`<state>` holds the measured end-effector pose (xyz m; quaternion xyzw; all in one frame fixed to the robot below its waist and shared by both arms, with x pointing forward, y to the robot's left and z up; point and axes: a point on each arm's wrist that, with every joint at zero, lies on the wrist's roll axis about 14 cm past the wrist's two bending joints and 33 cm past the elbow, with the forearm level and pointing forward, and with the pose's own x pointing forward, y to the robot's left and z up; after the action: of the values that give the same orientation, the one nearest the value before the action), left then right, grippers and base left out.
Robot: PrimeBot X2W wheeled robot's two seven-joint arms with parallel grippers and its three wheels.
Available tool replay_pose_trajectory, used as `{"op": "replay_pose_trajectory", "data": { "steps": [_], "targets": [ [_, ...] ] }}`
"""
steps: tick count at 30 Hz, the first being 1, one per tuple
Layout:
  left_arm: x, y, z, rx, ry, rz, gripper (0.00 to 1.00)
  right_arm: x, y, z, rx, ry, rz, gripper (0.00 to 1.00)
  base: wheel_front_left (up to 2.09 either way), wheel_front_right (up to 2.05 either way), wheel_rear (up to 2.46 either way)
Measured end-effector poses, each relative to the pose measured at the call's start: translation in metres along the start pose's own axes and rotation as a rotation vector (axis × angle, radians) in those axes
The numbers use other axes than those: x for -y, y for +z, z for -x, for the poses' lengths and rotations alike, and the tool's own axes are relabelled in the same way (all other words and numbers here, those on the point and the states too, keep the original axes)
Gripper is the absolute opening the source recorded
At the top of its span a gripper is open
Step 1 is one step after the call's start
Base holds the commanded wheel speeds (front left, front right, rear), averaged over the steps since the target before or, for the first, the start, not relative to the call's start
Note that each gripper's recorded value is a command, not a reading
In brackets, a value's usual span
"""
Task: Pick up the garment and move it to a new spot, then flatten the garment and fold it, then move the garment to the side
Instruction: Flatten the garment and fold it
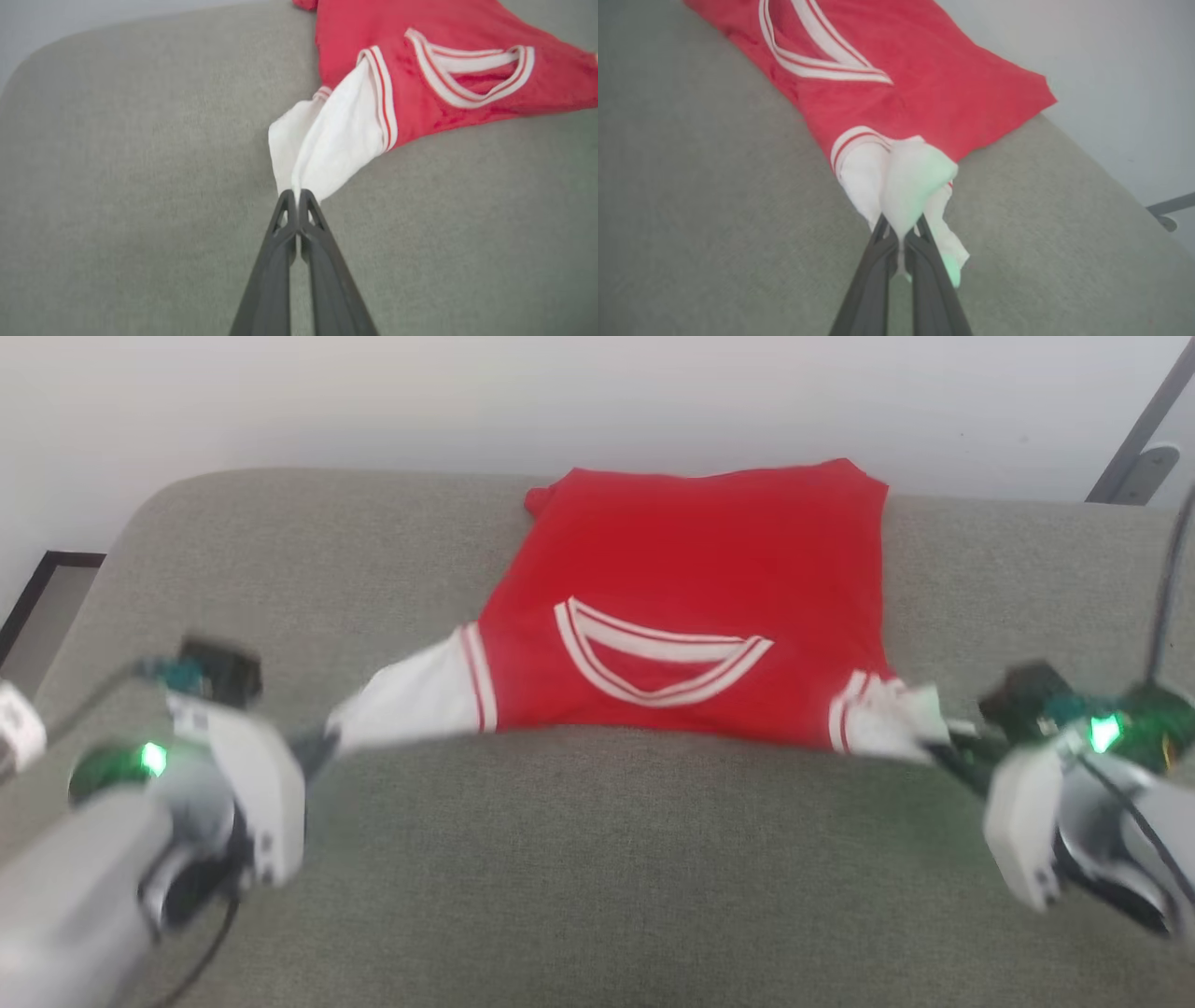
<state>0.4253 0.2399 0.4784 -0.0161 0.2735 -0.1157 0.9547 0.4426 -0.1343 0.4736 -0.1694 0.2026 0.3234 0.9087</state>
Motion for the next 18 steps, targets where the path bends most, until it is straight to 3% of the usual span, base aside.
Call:
{"op": "replay_pose_trajectory", "data": {
  "steps": [4,18],
  "targets": [
    [0.000,-0.044,0.019,-0.119,0.027,0.031,0.00,-0.021,-0.022,0.020,-0.065,0.086,-0.010,0.00,0.00,0.00,0.00],
    [0.016,-0.145,0.080,-0.519,0.097,0.175,0.00,-0.067,-0.095,0.069,-0.381,0.251,-0.267,0.00,0.00,0.00,0.00]
  ]
}}
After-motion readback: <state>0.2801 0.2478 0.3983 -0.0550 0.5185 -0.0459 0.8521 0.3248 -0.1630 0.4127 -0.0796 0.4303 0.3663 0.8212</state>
